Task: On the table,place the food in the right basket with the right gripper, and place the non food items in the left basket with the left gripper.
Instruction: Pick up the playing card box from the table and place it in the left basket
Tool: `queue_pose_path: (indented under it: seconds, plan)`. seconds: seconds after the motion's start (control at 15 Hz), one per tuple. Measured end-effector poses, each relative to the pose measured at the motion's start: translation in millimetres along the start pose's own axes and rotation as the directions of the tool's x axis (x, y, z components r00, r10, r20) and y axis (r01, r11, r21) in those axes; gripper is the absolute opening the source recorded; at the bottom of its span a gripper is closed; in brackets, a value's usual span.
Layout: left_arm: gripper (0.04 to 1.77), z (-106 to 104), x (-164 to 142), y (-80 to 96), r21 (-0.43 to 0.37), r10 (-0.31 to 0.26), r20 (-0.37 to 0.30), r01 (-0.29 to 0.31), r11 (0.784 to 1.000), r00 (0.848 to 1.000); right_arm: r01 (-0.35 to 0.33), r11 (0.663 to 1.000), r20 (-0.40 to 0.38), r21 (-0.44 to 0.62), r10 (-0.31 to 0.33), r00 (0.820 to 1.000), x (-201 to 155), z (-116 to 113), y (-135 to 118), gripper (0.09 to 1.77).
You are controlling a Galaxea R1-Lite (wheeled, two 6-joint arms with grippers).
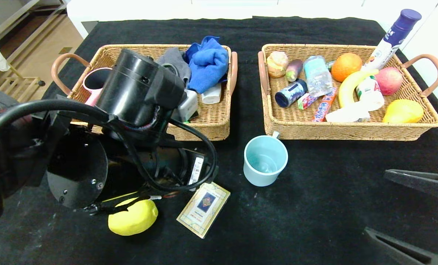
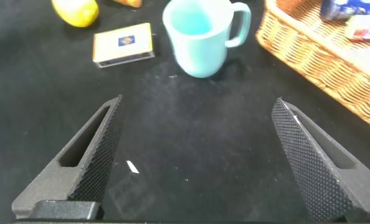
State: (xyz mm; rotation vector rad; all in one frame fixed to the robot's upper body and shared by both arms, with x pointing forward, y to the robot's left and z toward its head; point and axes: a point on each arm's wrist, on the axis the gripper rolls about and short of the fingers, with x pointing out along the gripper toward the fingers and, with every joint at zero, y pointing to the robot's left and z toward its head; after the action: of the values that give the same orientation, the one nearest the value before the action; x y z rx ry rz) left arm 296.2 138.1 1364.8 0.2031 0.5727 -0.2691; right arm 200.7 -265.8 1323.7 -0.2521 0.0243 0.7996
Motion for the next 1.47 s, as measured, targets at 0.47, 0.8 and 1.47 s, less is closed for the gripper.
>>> queue_pose_path:
  seconds: [0.47, 0.8, 1.47]
  plan:
    - [1.71, -24, 10, -24.8, 0.119, -0.022, -0.135, 0.038, 0.992, 0.991, -0.026, 1.000, 0.007, -0.016, 0.026, 1.000, 0, 1, 4, 1.71]
    - [1.71, -41, 23, -38.8, 0.173, -0.018, -0.199, 0.053, 0.984, 0.980, -0.026, 1.000, 0.009, -0.017, 0.026, 1.000, 0, 1, 4, 1.71]
    - [1.72, -51, 40, -47.5, 0.189, 0.017, -0.239, 0.030, 0.982, 0.971, -0.027, 0.999, 0.009, -0.018, 0.027, 1.000, 0, 1, 4, 1.71]
